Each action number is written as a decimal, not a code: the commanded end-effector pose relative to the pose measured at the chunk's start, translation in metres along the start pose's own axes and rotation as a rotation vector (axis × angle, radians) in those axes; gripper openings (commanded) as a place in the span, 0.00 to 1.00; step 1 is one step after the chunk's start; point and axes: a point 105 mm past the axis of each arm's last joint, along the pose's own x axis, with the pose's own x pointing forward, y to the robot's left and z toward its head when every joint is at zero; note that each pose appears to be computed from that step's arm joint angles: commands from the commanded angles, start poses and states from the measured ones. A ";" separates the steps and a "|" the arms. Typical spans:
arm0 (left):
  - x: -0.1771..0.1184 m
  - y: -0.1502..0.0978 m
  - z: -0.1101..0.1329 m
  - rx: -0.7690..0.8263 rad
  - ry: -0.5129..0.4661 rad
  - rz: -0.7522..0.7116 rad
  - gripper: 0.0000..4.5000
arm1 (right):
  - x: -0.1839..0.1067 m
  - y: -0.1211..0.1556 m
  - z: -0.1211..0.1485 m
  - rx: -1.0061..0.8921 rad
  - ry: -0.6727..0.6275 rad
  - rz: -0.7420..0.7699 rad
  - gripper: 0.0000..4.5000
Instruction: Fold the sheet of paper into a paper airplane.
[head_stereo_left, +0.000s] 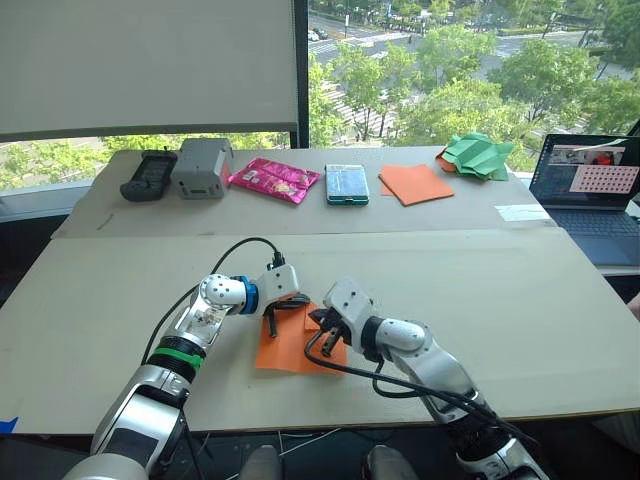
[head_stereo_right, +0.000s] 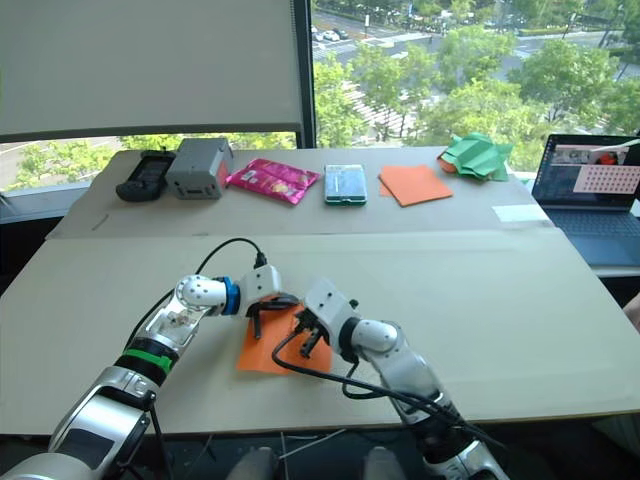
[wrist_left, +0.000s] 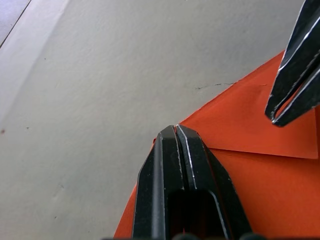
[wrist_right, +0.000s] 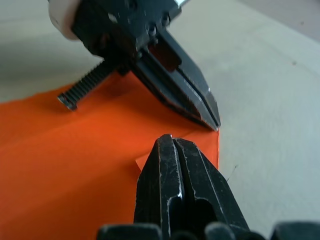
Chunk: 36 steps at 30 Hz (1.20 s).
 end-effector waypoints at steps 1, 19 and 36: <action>-0.003 -0.008 -0.018 -0.028 0.069 -0.018 0.01 | 0.007 0.003 0.003 -0.055 -0.008 0.026 0.01; -0.081 0.021 -0.001 -0.518 -0.187 0.281 0.64 | 0.011 0.000 -0.027 -0.060 0.153 0.012 0.00; -0.065 0.002 -0.013 -0.751 -0.211 0.283 0.64 | 0.013 -0.001 -0.023 -0.066 0.149 -0.001 0.00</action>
